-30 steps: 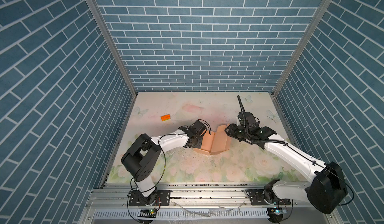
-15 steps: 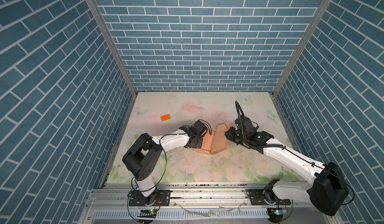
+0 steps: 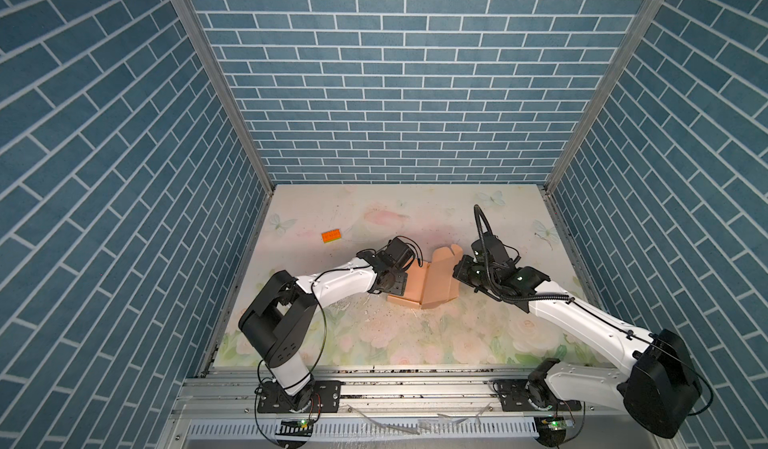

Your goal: Fold the paper box

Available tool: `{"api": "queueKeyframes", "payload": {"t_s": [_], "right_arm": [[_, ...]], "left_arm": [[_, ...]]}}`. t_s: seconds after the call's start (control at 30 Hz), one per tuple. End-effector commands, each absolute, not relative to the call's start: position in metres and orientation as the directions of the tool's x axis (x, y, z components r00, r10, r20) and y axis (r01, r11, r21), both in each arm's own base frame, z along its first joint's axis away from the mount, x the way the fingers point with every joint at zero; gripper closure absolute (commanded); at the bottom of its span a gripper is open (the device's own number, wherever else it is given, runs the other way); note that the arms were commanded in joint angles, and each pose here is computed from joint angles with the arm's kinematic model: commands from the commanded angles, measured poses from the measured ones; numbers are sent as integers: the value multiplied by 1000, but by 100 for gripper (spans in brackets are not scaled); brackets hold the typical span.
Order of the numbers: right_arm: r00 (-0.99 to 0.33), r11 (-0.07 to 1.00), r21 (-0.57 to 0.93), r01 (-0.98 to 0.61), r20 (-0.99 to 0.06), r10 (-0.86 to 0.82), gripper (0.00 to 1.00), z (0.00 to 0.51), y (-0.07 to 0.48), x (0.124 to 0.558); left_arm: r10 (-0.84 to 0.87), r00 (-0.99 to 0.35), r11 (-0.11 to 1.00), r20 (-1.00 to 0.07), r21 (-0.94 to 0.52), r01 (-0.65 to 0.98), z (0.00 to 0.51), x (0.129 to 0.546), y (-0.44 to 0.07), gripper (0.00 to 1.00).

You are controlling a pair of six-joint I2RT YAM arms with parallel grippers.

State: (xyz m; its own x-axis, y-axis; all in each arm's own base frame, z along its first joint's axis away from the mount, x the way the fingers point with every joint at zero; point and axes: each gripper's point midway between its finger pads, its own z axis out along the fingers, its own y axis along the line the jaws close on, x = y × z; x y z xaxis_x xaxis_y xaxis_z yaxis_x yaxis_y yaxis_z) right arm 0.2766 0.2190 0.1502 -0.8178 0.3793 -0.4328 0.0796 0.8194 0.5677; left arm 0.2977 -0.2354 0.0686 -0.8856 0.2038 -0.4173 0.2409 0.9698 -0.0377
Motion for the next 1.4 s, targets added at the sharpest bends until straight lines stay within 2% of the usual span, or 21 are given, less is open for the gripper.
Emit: {"api": "queueKeyframes", "payload": {"t_s": [0.0, 0.13, 0.33, 0.47, 0.73, 1.0, 1.37], "right_arm": [[-797, 816, 574, 75, -456, 395, 100, 156, 217, 279], [-795, 821, 567, 67, -466, 387, 100, 156, 215, 277], [-795, 833, 552, 49, -483, 367, 100, 156, 214, 277], [-800, 837, 546, 33, -488, 350, 100, 156, 217, 279], [-809, 842, 539, 6, -493, 321, 100, 154, 225, 280], [-818, 849, 529, -21, -498, 289, 100, 155, 233, 281], [-828, 854, 520, -30, -491, 270, 100, 153, 237, 280]], "left_arm": [[182, -875, 975, -449, -33, 220, 93, 303, -230, 15], [129, -872, 981, -472, -67, 182, 113, 314, -222, 0], [-31, -870, 991, -492, -131, 38, 131, 345, -178, 0], [-161, -881, 984, -446, -140, -108, 123, 369, -130, 0], [-266, -888, 959, -375, -15, -282, 103, 412, -64, 0], [-327, -879, 933, -346, 31, -360, 74, 444, -35, 0], [-378, -867, 914, -325, 16, -405, 44, 478, -21, 0]]}}
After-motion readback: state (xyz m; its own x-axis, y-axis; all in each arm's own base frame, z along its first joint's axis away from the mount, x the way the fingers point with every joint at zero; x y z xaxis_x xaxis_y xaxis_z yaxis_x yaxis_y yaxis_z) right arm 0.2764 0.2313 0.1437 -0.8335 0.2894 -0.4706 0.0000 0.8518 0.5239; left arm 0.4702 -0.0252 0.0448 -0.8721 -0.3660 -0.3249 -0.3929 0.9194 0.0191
